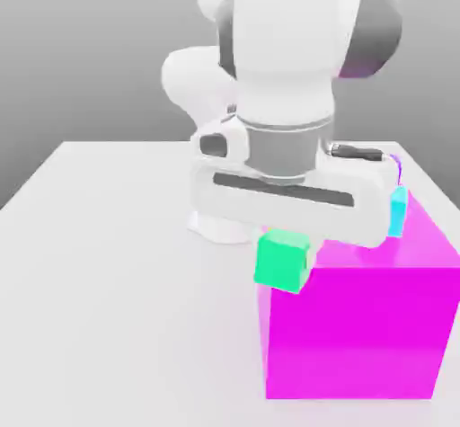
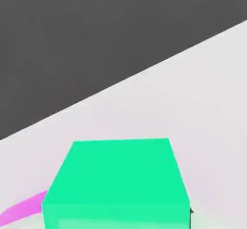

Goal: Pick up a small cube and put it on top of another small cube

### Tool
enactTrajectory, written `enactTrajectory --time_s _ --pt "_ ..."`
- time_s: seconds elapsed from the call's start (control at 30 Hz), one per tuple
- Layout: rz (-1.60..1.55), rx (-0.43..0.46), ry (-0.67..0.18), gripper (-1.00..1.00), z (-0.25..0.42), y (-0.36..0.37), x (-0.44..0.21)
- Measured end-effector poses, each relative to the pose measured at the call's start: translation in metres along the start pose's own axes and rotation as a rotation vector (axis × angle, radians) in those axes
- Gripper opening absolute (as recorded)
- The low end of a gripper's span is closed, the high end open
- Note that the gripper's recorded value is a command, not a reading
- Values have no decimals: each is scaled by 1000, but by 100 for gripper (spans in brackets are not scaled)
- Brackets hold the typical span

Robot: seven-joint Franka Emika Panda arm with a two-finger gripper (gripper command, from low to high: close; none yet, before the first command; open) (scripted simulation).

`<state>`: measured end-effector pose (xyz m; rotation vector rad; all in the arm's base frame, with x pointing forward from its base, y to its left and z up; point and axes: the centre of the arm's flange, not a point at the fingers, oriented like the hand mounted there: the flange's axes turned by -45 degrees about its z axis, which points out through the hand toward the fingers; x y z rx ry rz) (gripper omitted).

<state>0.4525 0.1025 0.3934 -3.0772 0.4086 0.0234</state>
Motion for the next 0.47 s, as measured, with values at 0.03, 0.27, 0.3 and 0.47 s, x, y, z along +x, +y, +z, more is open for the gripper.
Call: enactTrajectory --time_s 0.03,0.27,0.3,0.47 --pt "-68 -6 2 -100 -11 -14 -15" --pt "-473 -33 8 -100 -52 -71 -110" --pt "-485 -33 8 -100 -41 -72 -112" --pt "-493 -34 9 100 -13 -71 -114"
